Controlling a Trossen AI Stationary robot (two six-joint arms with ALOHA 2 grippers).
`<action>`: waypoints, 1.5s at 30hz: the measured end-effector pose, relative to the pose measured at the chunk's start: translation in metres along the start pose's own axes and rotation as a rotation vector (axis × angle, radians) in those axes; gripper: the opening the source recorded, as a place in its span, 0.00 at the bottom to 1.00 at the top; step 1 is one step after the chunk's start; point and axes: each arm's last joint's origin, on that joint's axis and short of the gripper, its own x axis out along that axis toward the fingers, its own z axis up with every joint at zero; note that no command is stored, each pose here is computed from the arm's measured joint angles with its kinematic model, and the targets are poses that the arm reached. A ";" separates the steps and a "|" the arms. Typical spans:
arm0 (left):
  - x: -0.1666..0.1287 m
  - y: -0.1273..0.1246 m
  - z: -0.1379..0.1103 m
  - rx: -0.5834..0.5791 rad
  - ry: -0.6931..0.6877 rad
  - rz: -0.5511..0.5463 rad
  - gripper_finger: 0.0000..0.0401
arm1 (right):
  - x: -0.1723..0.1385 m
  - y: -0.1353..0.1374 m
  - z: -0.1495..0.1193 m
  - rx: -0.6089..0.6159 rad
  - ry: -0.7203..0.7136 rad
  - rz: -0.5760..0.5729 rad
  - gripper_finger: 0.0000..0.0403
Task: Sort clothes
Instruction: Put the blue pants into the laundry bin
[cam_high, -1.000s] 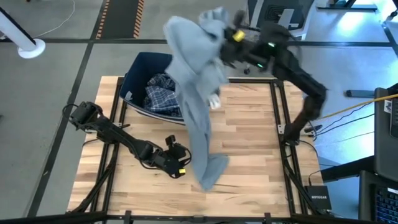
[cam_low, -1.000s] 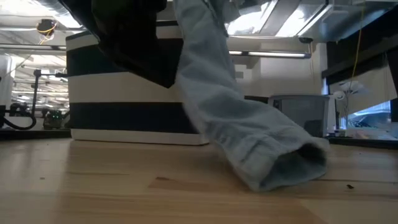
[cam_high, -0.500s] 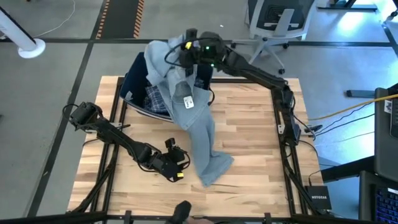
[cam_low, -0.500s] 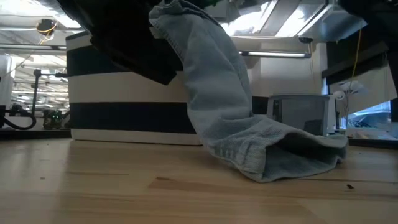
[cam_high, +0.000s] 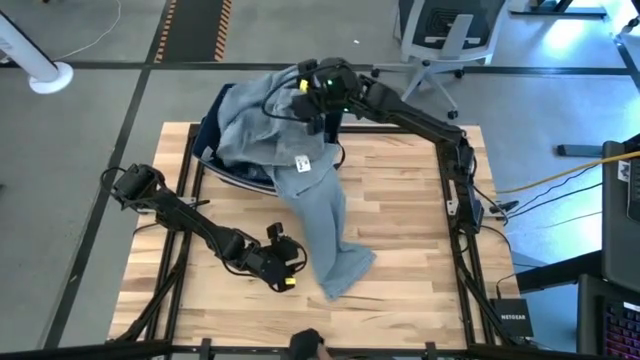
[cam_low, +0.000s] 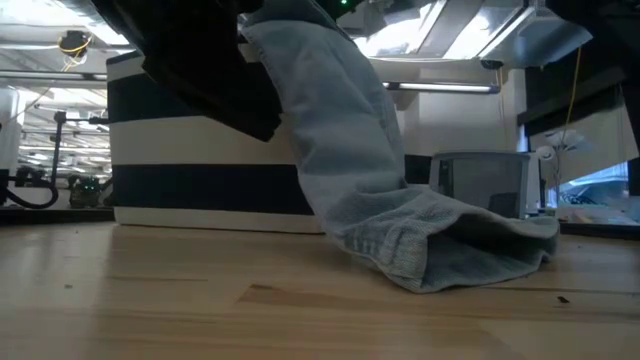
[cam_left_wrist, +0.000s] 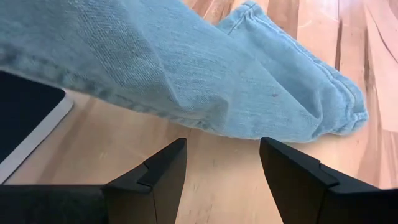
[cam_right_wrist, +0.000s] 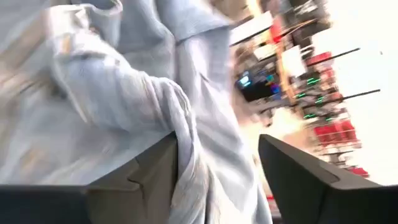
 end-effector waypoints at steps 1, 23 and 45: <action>0.000 0.000 0.000 -0.001 0.000 0.001 0.49 | -0.003 0.001 -0.001 -0.003 0.017 0.025 0.59; 0.002 0.004 0.002 -0.043 -0.024 0.044 0.49 | -0.192 -0.003 0.000 0.069 0.142 0.357 0.63; 0.001 0.002 0.001 -0.063 -0.023 0.039 0.49 | -0.183 0.250 -0.070 0.250 0.002 0.618 0.63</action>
